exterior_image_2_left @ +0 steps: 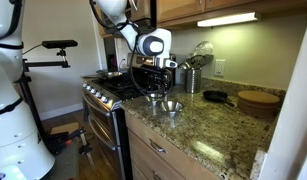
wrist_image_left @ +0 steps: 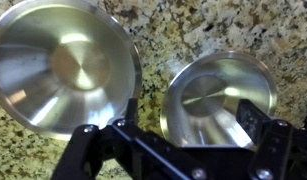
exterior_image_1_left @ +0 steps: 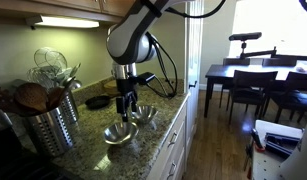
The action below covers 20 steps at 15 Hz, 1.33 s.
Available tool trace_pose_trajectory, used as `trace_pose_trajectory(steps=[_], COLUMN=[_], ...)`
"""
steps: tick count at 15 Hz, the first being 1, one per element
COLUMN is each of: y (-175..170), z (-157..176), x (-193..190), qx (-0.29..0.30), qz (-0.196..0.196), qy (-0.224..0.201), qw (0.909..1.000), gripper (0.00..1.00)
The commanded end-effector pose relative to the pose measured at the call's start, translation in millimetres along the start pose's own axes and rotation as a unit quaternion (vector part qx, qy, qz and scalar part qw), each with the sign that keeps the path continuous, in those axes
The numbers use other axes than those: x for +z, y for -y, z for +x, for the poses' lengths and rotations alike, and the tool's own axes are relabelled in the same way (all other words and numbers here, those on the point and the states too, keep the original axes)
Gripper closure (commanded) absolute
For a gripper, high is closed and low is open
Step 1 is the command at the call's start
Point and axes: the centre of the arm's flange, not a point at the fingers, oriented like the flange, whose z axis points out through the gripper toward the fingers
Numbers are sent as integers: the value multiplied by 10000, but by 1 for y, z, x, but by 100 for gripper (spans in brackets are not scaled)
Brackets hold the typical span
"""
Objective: Place the left silver door onto the right silver bowl
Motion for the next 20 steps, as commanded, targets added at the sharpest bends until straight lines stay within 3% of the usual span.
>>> trace_pose_trajectory(steps=[1, 20], y=[-4, -9], z=[7, 23], x=[3, 35], qx=[-45, 23], qz=[212, 517], qy=[95, 313], qw=[9997, 9982], gripper=[0, 0])
